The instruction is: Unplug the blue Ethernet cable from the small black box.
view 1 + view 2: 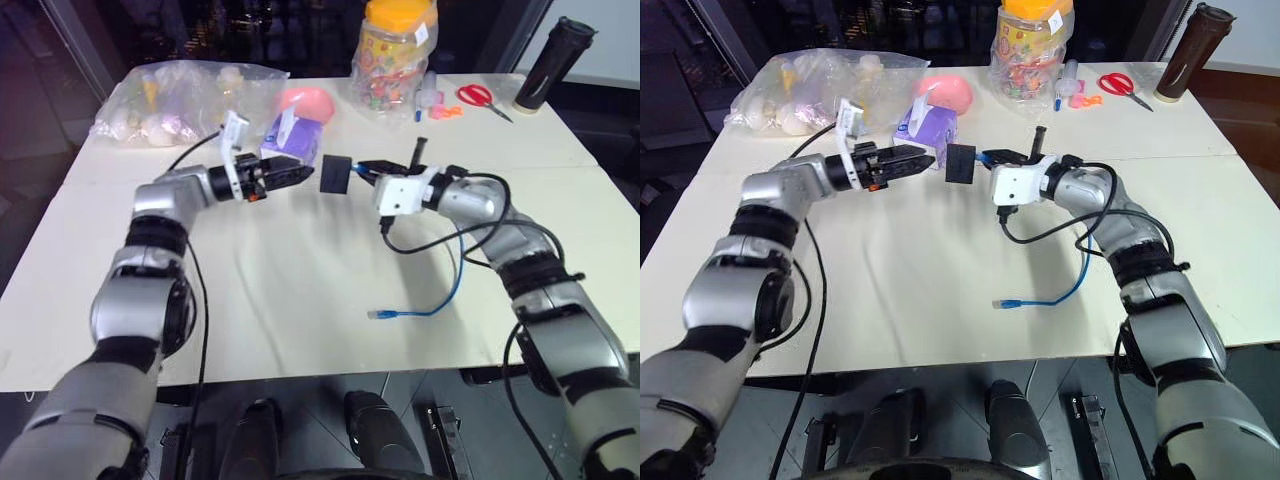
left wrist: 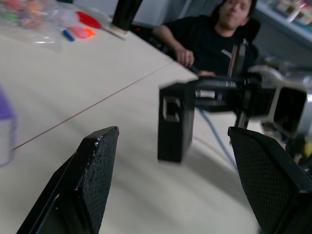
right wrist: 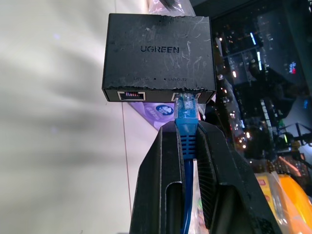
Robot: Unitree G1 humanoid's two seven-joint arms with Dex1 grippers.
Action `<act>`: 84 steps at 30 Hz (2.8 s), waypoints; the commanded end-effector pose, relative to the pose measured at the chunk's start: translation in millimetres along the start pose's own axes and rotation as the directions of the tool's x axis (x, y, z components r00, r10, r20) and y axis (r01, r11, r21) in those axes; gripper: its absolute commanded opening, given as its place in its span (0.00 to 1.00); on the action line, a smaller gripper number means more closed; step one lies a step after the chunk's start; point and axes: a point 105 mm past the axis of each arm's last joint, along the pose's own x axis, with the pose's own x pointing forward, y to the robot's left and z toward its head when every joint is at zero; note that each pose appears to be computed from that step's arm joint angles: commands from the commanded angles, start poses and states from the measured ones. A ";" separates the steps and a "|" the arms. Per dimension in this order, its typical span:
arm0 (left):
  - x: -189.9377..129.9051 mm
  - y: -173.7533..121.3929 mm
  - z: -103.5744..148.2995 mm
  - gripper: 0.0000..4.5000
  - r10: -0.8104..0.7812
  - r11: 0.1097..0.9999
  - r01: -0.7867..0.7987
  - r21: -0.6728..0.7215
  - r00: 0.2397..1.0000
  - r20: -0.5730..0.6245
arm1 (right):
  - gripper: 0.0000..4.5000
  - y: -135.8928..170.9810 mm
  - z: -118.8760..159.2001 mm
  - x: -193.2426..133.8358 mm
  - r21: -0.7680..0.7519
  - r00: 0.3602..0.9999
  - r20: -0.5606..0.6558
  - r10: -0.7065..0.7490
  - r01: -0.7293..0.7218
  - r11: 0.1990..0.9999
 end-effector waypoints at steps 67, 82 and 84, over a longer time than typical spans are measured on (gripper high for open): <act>17.9 -67.3 5.1 0.11 -0.338 0.783 0.480 -0.395 0.862 0.379 | 0.01 -12.3 90.6 -31.1 0.938 0.855 0.041 -0.517 -0.212 -0.275; 13.7 -54.5 11.6 0.11 -0.268 0.806 0.441 -0.394 0.866 0.422 | 0.86 -12.2 84.1 -31.0 0.923 0.846 0.018 -0.534 -0.220 -0.317; 13.2 -53.7 11.0 0.11 -0.265 0.807 0.440 -0.395 0.866 0.424 | 0.97 -12.8 83.5 -31.5 0.922 0.842 0.016 -0.540 -0.221 -0.319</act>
